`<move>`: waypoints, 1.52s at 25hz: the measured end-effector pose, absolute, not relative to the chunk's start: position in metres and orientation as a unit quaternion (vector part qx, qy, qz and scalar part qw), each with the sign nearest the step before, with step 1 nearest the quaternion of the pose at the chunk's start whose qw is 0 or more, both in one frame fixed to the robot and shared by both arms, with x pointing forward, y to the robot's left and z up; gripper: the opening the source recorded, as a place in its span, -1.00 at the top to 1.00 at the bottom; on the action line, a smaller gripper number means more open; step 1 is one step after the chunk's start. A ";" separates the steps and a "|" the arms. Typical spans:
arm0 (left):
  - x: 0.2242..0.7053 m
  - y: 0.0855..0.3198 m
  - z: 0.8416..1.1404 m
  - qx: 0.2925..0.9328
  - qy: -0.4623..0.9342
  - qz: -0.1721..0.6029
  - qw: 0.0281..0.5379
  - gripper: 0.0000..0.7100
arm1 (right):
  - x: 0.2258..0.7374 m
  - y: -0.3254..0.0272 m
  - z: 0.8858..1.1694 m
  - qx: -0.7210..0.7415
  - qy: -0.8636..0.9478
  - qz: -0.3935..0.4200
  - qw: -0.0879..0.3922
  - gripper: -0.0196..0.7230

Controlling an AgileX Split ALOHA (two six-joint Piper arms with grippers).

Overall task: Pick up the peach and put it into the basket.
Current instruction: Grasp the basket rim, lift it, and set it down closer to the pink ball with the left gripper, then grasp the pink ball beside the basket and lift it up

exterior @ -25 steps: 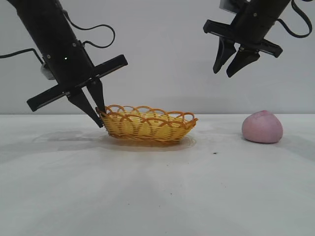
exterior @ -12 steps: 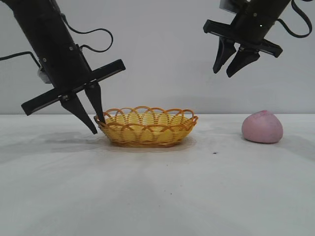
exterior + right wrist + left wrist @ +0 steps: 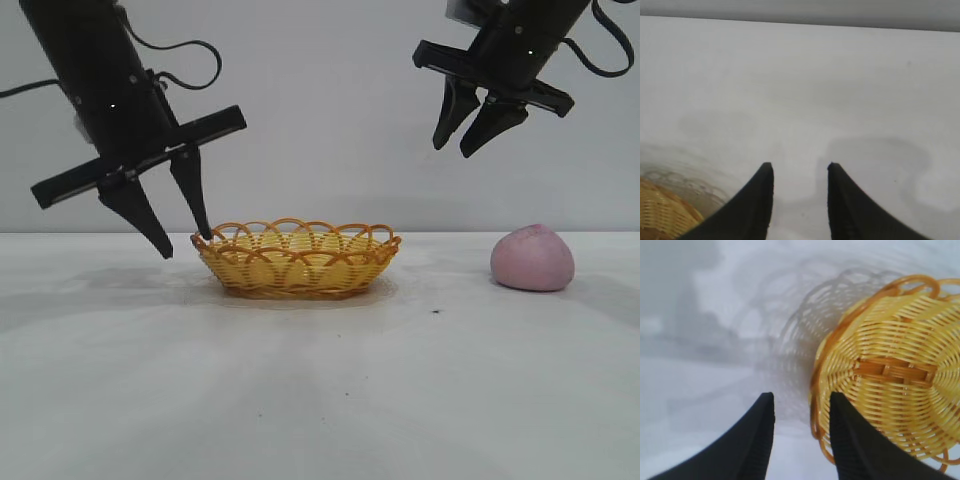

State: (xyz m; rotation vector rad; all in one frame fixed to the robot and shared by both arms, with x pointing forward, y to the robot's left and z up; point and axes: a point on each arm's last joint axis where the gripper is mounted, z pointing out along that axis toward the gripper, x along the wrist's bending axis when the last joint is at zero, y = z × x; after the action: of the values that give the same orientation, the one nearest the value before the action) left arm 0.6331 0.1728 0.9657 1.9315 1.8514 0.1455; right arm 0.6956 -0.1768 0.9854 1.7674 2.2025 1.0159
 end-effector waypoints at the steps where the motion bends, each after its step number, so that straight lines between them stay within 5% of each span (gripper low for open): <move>1: 0.634 0.176 0.969 0.716 0.658 0.074 0.220 0.35 | 0.696 -0.177 0.985 0.587 0.733 0.337 0.070 0.35; 7: 0.643 0.199 0.981 0.743 0.629 0.136 0.183 0.35 | 0.694 -0.176 0.985 0.580 0.740 0.333 0.066 0.35; 15: 0.645 0.272 0.981 0.691 0.699 0.114 0.143 0.35 | 0.694 -0.176 0.985 0.579 0.742 0.331 0.064 0.35; 23: 0.619 0.283 1.041 0.693 0.683 0.168 0.161 0.35 | 0.694 -0.176 0.985 0.579 0.742 0.331 0.064 0.35; 32: 0.485 0.291 1.110 0.676 0.661 0.233 0.228 0.35 | 0.691 -0.176 0.983 0.576 0.750 0.322 0.050 0.35; 38: 0.390 0.296 1.114 0.689 0.642 0.246 0.229 0.35 | 0.690 -0.175 0.983 0.571 0.753 0.323 0.046 0.35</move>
State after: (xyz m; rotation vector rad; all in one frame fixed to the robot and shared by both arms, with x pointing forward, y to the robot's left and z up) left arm 0.3899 0.2963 1.1144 1.8971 1.7686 0.6762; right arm 0.6901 -0.1748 0.9832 1.7429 2.2991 0.9869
